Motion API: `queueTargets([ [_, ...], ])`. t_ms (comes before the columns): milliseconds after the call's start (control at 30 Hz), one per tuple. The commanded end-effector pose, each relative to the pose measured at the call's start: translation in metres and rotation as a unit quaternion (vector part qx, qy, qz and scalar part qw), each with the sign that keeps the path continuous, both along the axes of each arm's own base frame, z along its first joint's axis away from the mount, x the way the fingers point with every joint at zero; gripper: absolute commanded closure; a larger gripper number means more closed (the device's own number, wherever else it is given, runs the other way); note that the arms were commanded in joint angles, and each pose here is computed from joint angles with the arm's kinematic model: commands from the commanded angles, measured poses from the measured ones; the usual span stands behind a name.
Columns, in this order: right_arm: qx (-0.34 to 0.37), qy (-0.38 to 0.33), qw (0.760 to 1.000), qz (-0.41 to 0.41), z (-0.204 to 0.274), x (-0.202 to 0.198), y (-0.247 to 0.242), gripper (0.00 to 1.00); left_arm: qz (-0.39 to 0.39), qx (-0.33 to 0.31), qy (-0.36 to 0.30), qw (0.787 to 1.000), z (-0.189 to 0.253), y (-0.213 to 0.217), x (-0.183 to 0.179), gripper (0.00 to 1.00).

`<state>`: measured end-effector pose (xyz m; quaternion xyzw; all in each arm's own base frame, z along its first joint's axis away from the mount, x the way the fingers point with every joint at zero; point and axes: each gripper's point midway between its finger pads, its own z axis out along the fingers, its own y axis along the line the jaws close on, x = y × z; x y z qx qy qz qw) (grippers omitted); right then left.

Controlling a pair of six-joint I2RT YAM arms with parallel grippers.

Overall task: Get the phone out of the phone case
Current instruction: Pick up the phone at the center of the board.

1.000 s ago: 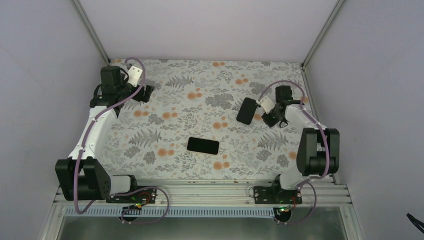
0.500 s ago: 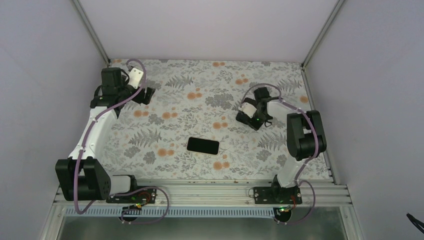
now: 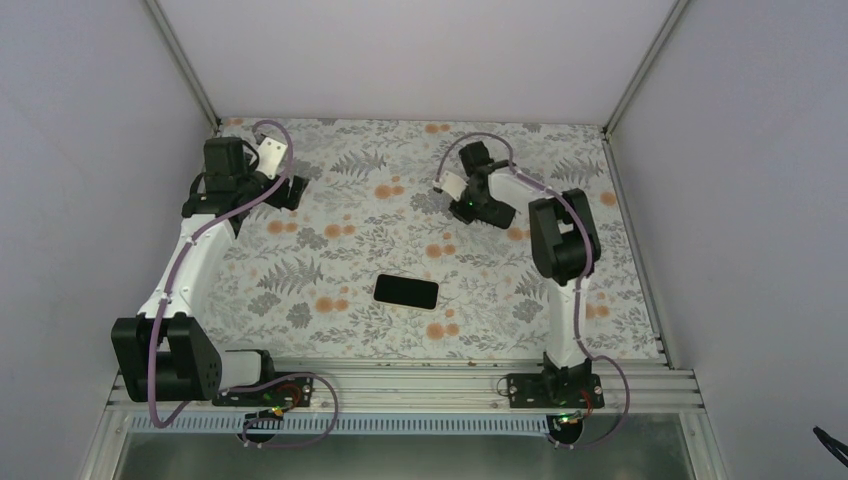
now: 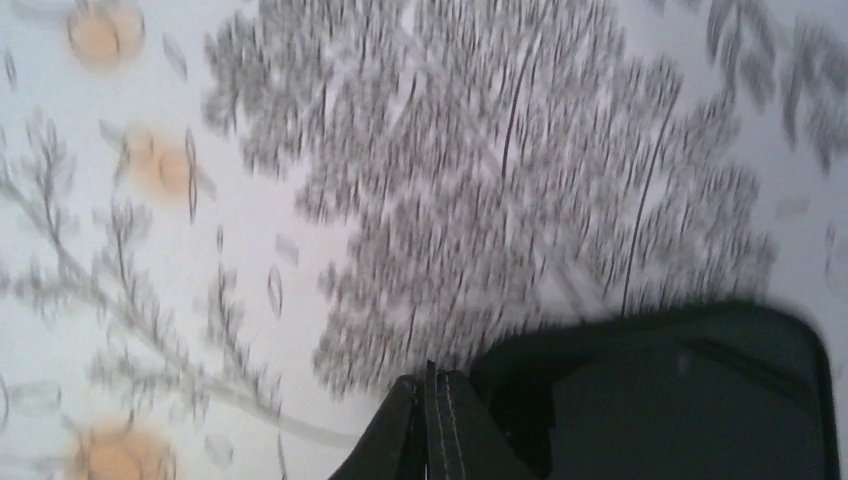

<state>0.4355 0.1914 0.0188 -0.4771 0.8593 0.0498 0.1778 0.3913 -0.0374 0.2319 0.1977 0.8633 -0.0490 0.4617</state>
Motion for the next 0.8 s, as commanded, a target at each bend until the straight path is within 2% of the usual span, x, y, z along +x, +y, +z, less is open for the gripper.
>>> queueTargets([
  [0, 0.07, 0.043, 0.996, 0.033, 0.022, 0.004, 0.034, 0.89, 0.01, 0.013, -0.017, 1.0, 0.005, 0.008, 0.001, 0.0],
  [33, 0.103, 0.059, 0.991, 0.056, 0.04, -0.002, 0.041, 0.76, 0.004, 0.013, -0.014, 1.0, 0.003, 0.006, 0.0, 0.0],
  [67, 0.133, 0.073, 0.985, 0.077, 0.059, -0.012, 0.044, 0.55, -0.004, 0.011, -0.011, 1.0, 0.002, 0.004, -0.003, 0.0],
  [100, 0.157, 0.078, 0.98, 0.093, 0.076, -0.02, 0.043, 0.08, -0.015, 0.009, -0.009, 1.0, 0.0, 0.001, -0.006, 0.0],
  [133, 0.171, 0.07, 0.978, 0.094, 0.09, -0.021, 0.037, 0.01, -0.027, 0.004, -0.009, 1.0, 0.0, -0.003, -0.009, 0.0],
  [200, 0.179, 0.028, 0.981, 0.074, 0.11, -0.008, 0.019, 0.0, -0.044, -0.005, -0.011, 0.999, 0.0, -0.01, -0.012, 0.0],
  [267, 0.159, -0.016, 0.986, 0.044, 0.114, 0.011, -0.005, 0.0, -0.047, -0.009, -0.012, 0.999, 0.002, -0.011, -0.011, 0.0],
  [367, 0.085, -0.044, 0.995, 0.026, 0.091, 0.023, -0.038, 0.0, -0.038, -0.005, -0.005, 0.999, -0.001, -0.008, -0.005, 0.0],
  [433, 0.062, -0.053, 0.996, 0.03, 0.076, 0.027, -0.057, 0.0, -0.036, -0.003, -0.004, 0.999, -0.002, -0.007, -0.003, 0.0],
  [567, 0.103, -0.033, 0.992, 0.069, 0.064, 0.02, -0.077, 0.0, -0.036, -0.004, -0.006, 0.999, -0.002, -0.007, -0.004, 0.0],
  [767, 0.152, -0.021, 0.986, 0.065, 0.065, 0.04, -0.096, 0.0, -0.02, 0.007, -0.028, 0.999, 0.007, -0.001, -0.007, 0.0],
])
